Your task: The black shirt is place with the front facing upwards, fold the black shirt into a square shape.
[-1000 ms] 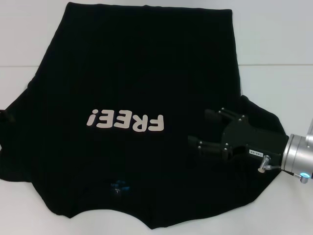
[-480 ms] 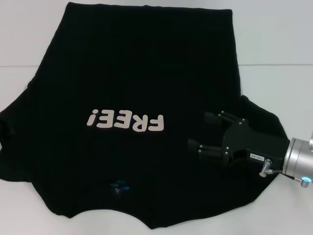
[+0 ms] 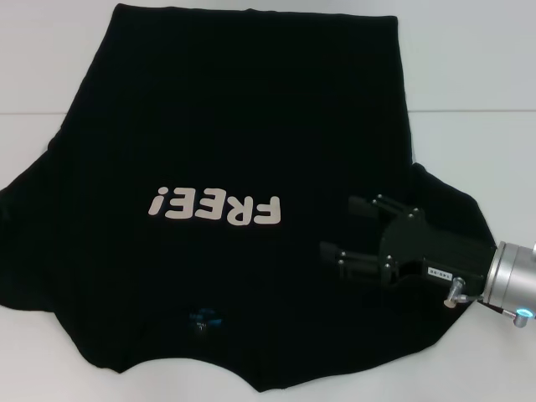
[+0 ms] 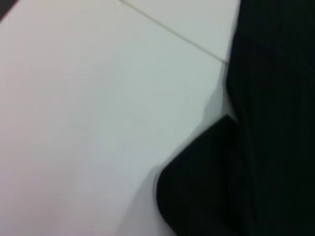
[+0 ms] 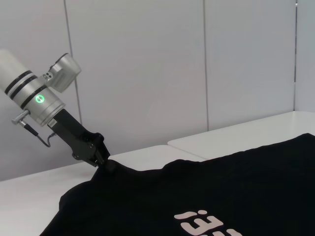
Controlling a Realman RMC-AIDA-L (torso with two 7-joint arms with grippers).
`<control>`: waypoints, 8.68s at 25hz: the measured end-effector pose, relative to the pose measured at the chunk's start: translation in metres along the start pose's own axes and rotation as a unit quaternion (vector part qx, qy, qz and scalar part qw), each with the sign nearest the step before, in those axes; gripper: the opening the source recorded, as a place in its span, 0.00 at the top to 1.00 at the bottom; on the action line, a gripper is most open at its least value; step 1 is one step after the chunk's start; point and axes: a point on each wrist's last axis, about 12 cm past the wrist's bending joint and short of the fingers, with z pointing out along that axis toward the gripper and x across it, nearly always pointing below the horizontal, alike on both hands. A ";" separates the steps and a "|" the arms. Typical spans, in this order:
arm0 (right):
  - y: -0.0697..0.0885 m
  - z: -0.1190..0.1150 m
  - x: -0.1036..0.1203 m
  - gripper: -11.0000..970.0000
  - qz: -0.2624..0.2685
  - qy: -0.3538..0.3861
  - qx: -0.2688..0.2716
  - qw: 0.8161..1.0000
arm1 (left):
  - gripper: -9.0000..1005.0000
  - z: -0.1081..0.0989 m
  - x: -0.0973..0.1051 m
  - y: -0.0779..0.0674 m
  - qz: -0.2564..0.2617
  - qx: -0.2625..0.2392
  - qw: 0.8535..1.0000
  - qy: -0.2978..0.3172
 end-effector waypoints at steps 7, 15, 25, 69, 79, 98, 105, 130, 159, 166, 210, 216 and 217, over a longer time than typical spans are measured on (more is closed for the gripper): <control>0.000 -0.001 0.001 0.03 0.004 -0.001 0.006 1.000 | 0.95 -0.008 -0.012 -0.002 0.009 -0.002 1.000 -0.017; 0.000 -0.002 0.002 0.03 0.009 -0.005 0.010 1.000 | 0.95 -0.025 -0.032 -0.021 0.034 0.029 0.999 0.002; 0.003 -0.003 0.001 0.03 0.015 -0.015 0.003 1.000 | 0.96 -0.038 -0.042 -0.016 0.050 -0.014 0.999 0.009; 0.015 -0.016 0.009 0.03 0.034 -0.020 -0.020 0.999 | 0.51 0.010 0.044 -0.054 -0.062 0.198 0.975 0.084; 0.015 -0.016 0.009 0.03 0.033 -0.020 -0.020 0.999 | 0.29 0.021 0.052 -0.034 -0.126 0.161 0.977 0.058; 0.014 -0.016 0.009 0.03 0.033 -0.019 -0.018 0.999 | 0.27 0.035 0.032 -0.053 -0.123 0.150 0.981 0.005; 0.016 -0.017 0.011 0.03 0.038 -0.020 -0.019 0.999 | 0.27 0.045 0.003 -0.099 -0.071 0.167 0.983 -0.032; -0.076 -0.061 -0.056 0.03 0.296 0.092 0.105 0.945 | 0.27 -0.015 0.097 -0.067 0.226 0.439 0.869 -0.041; -0.114 -0.020 -0.072 0.05 0.350 0.375 0.262 0.817 | 0.27 -0.028 0.142 -0.033 0.374 0.425 0.822 -0.067; -0.109 -0.014 -0.067 0.08 0.345 0.380 0.257 0.819 | 0.27 -0.027 0.141 -0.034 0.375 0.427 0.820 -0.067; -0.101 -0.002 -0.072 0.89 0.303 0.414 0.223 0.829 | 0.27 -0.027 0.139 -0.036 0.373 0.428 0.820 -0.070; -0.101 -0.002 -0.074 0.95 0.300 0.413 0.223 0.831 | 0.27 -0.027 0.139 -0.036 0.373 0.427 0.821 -0.070; -0.101 -0.002 -0.074 0.95 0.300 0.413 0.222 0.831 | 0.27 -0.027 0.139 -0.036 0.373 0.427 0.821 -0.070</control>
